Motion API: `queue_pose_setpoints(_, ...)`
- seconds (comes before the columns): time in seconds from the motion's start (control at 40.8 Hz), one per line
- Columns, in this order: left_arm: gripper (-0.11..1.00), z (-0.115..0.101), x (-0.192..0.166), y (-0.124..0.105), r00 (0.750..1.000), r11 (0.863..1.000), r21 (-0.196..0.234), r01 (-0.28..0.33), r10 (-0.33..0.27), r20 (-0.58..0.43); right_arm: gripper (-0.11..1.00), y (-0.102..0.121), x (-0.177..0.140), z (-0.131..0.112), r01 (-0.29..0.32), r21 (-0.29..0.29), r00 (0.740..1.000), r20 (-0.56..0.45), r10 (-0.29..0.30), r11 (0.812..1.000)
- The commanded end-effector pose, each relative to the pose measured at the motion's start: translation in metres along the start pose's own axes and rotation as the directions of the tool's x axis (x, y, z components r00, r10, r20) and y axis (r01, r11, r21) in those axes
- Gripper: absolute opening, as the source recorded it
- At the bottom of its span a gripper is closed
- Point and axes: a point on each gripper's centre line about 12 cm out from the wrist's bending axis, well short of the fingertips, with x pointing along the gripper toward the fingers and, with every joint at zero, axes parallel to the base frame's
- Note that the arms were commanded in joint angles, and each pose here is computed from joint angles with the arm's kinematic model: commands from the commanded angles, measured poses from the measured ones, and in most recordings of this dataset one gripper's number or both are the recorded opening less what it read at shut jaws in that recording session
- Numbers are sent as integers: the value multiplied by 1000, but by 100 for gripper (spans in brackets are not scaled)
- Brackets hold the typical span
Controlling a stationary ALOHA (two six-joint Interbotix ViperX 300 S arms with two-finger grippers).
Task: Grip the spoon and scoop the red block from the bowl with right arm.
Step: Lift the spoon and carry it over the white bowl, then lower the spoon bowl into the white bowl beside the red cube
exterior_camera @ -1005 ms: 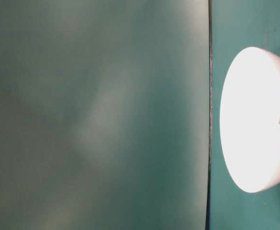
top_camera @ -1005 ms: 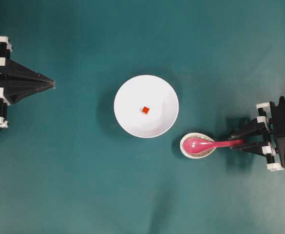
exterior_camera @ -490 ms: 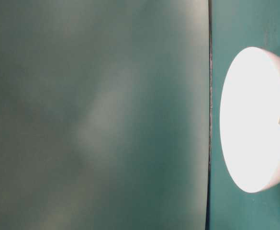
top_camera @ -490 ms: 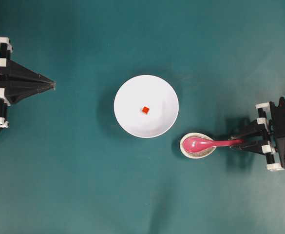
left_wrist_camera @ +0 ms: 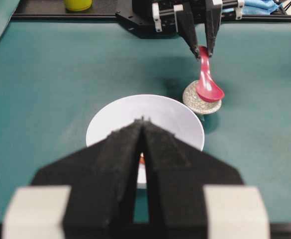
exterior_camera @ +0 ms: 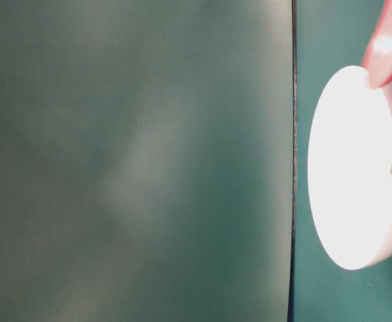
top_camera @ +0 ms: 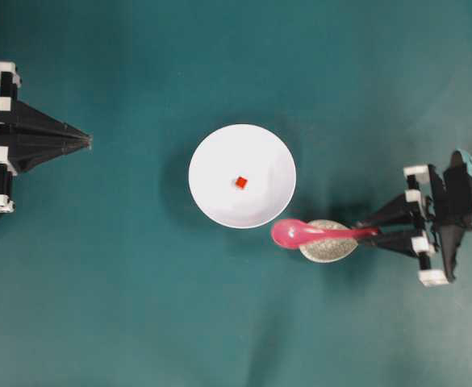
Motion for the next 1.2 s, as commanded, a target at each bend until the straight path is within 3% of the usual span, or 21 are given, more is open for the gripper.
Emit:
queue_pose_setpoints(0.0, 0, 7, 2, 1, 1000, 1000, 3, -3, 3, 17, 25, -1, 8, 23, 13, 26, 1000, -4, -13, 1000)
queue_pose_setpoints(0.245, 0, 5, 2, 1, 1000, 1000, 3, -3, 3, 6, 25, -11, 14, 77, 39, 39, 996, -87, -36, 998)
queue_pose_setpoints(0.417, 0, 3, 2, 1, 1000, 1000, 1, -3, 3, -9, 25, -26, 17, 120, 69, 108, 980, -193, -47, 992)
queue_pose_setpoints(0.539, 0, 2, 2, 0, 1000, 1000, 1, -1, 1, -25, 25, -40, 19, 142, 102, 159, 948, -314, -47, 982)
queue_pose_setpoints(0.76, 0, 0, 2, 0, 999, 1000, 1, -1, 1, -40, 25, -61, 38, 153, 152, 214, 851, -524, -18, 965)
queue_pose_setpoints(0.883, 0, 0, 2, 0, 999, 1000, 1, -1, 1, -41, 25, -65, 55, 153, 152, 193, 803, -596, -7, 969)
queue_pose_setpoints(1.177, 0, 0, 2, -1, 999, 1000, 3, 5, -5, -41, 25, -76, 81, 158, 156, 106, 757, -652, -50, 982)
